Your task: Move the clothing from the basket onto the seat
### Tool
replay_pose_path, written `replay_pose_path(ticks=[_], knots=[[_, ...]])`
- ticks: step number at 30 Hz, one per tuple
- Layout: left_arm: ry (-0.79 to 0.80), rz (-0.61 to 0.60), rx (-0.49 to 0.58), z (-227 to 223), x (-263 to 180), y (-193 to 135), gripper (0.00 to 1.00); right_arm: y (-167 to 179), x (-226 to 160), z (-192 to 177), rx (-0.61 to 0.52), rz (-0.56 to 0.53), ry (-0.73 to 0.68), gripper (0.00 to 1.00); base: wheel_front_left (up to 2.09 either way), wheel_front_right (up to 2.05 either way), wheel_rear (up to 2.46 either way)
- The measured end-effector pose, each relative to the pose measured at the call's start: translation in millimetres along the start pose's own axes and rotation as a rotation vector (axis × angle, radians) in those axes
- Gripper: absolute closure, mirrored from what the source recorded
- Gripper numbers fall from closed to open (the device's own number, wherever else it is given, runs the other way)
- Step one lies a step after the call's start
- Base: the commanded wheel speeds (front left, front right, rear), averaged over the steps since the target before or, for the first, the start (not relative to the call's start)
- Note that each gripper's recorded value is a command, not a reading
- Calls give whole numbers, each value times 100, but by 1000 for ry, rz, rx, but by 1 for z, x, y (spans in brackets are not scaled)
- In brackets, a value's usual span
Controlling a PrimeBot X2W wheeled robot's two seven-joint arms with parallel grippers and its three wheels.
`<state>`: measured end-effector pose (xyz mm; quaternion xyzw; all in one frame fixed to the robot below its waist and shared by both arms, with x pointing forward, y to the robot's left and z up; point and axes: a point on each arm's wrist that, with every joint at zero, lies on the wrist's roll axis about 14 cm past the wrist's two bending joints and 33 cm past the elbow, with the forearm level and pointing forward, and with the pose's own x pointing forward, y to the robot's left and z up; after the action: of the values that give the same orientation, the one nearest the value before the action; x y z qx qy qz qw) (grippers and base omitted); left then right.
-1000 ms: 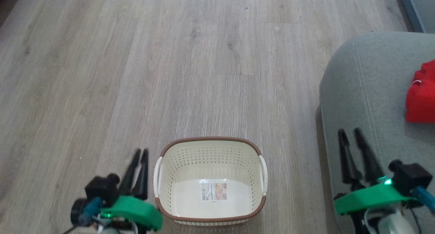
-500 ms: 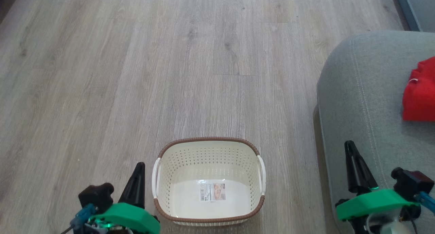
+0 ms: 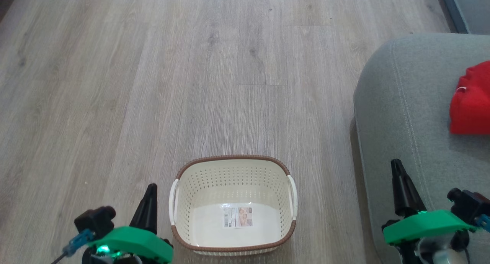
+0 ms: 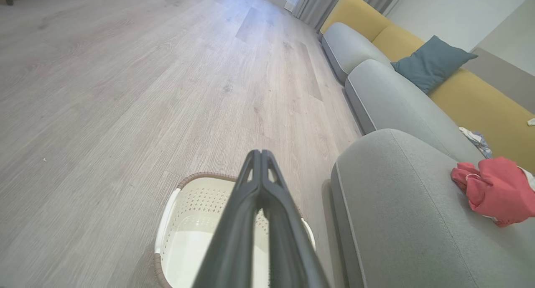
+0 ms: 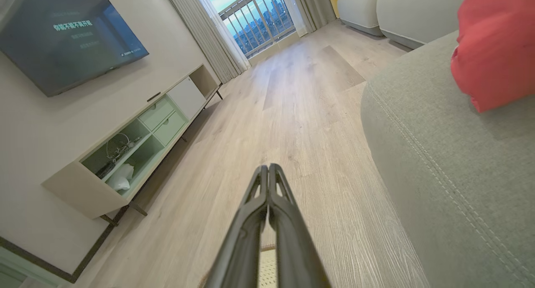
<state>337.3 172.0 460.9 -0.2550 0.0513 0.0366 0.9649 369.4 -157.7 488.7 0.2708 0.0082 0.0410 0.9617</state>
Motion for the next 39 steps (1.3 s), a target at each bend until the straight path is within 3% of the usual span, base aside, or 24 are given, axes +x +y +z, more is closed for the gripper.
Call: replay_pose_path(ticks=[39], knots=[[60,21,-417,0,13,6,100,-27,-3,1,402,-113,13,100,0,0,0]])
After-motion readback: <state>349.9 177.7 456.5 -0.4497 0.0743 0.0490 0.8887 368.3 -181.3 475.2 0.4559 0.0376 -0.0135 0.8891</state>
